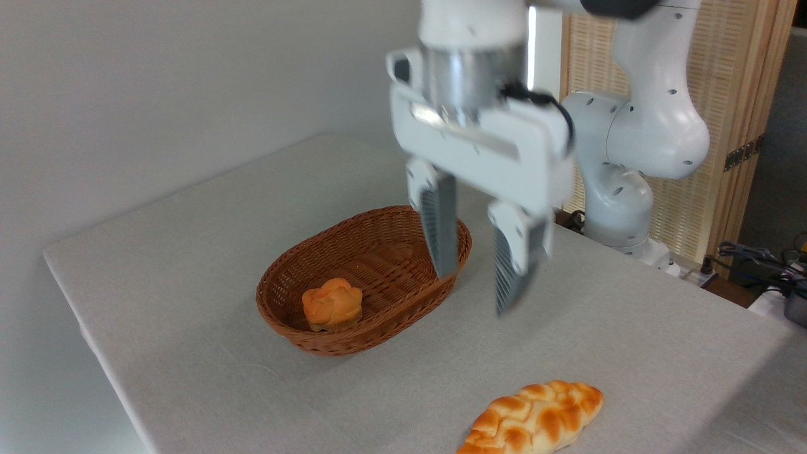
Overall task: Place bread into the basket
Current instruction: 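Move the open gripper over the braided bread roll and lower it, then close the gripper on the braided bread roll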
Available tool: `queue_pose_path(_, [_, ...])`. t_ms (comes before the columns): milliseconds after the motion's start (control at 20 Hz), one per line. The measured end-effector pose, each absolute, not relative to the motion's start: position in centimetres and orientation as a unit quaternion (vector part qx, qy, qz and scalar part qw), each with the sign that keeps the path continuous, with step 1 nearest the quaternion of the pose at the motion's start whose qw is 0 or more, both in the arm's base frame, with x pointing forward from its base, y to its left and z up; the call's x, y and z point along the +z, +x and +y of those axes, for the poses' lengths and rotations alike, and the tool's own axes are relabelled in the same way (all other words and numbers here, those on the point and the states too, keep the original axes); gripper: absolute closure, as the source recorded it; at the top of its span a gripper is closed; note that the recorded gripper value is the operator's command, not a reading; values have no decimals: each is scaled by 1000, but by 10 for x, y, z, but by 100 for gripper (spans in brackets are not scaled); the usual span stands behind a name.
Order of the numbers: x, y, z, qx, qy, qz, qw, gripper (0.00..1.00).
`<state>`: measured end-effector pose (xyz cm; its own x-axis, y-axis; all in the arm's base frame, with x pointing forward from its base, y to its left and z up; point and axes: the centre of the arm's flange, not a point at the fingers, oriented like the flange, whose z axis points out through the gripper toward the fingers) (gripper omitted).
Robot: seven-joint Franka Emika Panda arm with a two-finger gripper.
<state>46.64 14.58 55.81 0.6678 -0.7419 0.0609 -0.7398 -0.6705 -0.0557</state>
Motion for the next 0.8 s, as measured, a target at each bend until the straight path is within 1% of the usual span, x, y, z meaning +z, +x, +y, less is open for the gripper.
queue_pose_path(150, [516, 460, 166, -39, -910, 412, 14, 0])
queue_pose_path(350, [483, 455, 187, -16, -901, 433, 28, 0])
queue_pose_path(450, [464, 457, 187, -9, -898, 439, 26, 0])
queue_pose_path(600, [427, 467, 175, 4, -892, 451, 24, 0])
queue_pose_path(700, [413, 471, 174, 14, -890, 456, 27, 0])
queue_pose_path(800, [411, 472, 175, 25, -884, 465, 39, 0])
